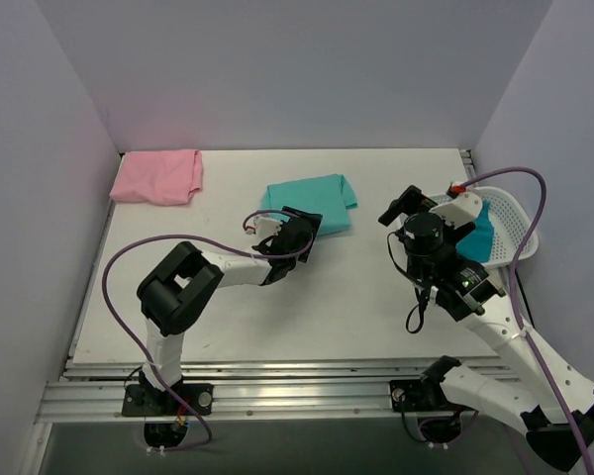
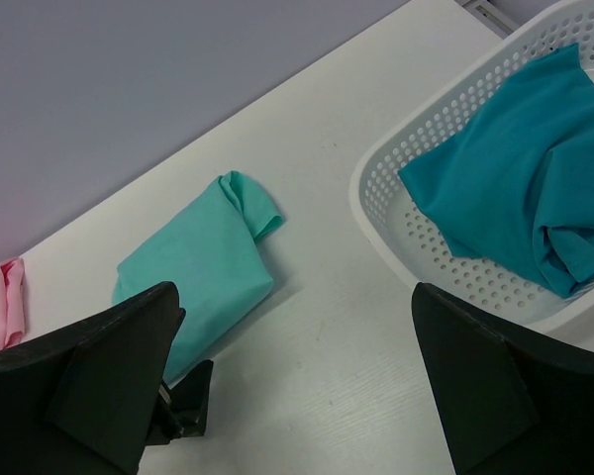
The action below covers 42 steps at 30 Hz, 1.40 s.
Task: Fold and stack the t-shirts
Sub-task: Fold the tshirt, then neatly place the folded tshirt to the corner
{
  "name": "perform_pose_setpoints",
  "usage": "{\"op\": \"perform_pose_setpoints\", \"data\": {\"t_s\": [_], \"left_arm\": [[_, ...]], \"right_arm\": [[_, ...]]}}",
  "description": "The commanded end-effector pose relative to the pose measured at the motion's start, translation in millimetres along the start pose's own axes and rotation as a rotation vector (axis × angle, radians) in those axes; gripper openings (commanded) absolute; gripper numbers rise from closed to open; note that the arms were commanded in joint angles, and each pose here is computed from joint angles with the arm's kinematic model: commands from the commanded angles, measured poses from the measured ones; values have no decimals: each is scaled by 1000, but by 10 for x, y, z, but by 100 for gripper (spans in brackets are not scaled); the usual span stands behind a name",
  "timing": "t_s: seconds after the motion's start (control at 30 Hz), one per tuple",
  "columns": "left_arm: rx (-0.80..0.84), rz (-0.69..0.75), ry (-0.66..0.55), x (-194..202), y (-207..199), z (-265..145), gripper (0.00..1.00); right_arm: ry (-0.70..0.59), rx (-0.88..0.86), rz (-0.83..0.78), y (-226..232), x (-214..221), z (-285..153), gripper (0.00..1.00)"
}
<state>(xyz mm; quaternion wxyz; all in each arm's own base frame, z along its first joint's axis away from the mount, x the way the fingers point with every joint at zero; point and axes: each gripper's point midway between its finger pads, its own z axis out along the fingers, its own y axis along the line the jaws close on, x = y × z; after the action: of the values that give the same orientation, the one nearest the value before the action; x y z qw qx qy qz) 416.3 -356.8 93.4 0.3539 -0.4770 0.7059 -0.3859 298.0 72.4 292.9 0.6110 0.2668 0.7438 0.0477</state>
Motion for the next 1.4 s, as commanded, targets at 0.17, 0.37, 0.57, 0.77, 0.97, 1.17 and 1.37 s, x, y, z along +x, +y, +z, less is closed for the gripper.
{"op": "perform_pose_setpoints", "data": {"t_s": [0.17,0.37,0.57,0.77,0.97,1.17,1.37], "left_arm": [[-44,-59,-40,-105,202,200,94],[-59,-79,-74,-315,288,348,94],[-79,-92,-73,-451,386,500,94],[-27,-89,-20,-538,306,700,71],[11,-54,95,-825,310,1119,2],[71,138,224,-1310,-49,1395,2],[-18,430,278,-2056,-360,1438,2]], "right_arm": [[-38,25,17,-81,-84,-35,100],[-40,21,21,-87,-94,-51,100],[-39,18,24,-86,-95,-53,100],[-45,11,34,-95,-131,-86,100],[-52,7,45,-123,-164,-118,100],[-32,-41,72,-58,-116,-144,100],[-13,-82,95,21,-80,-163,100]]}}
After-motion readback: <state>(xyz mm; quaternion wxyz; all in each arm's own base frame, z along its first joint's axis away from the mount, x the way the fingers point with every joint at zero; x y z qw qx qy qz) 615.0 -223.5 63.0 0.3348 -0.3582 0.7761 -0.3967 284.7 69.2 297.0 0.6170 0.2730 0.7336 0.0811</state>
